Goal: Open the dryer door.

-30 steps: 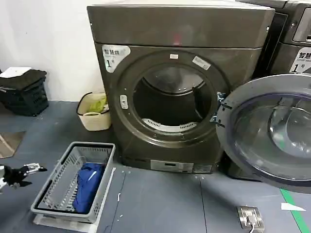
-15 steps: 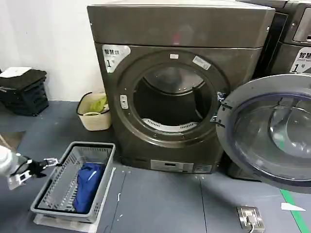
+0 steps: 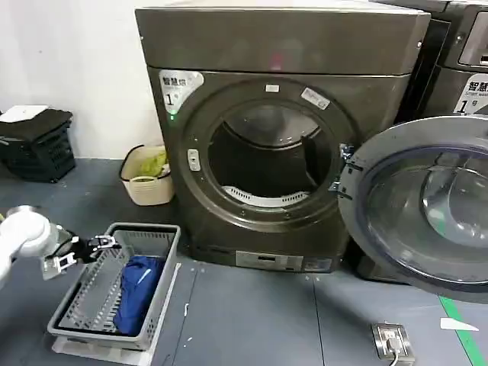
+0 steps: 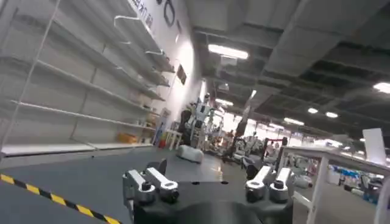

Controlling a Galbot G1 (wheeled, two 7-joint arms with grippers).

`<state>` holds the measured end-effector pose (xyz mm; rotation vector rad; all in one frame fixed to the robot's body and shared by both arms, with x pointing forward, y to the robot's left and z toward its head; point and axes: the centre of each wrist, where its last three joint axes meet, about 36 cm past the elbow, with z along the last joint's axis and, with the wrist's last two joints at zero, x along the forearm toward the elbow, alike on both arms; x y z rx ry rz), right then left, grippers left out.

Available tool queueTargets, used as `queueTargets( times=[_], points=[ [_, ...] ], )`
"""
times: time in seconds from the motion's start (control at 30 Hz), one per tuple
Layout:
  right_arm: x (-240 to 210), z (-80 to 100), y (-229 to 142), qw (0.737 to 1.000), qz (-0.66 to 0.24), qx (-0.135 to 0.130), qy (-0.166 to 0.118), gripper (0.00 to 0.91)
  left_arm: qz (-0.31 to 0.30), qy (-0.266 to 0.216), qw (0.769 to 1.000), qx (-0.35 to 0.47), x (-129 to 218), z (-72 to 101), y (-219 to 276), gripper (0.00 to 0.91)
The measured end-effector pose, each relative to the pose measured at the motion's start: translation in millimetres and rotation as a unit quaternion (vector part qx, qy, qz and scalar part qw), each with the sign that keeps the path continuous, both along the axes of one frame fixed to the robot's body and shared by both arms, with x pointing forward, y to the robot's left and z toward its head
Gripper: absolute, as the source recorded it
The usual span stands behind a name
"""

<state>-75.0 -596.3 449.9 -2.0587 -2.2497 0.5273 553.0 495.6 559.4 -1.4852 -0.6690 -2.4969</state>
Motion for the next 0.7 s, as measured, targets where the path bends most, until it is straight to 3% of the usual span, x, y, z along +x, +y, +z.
queueTargets(
  times=[0.7],
  points=[
    [-0.3, -3.8, 1.4, 1.0, 0.005, -0.003, 0.0, 0.907, 0.0, -0.004, 0.999, 0.034, 0.6, 2.0, 2.4, 0.907]
  ],
)
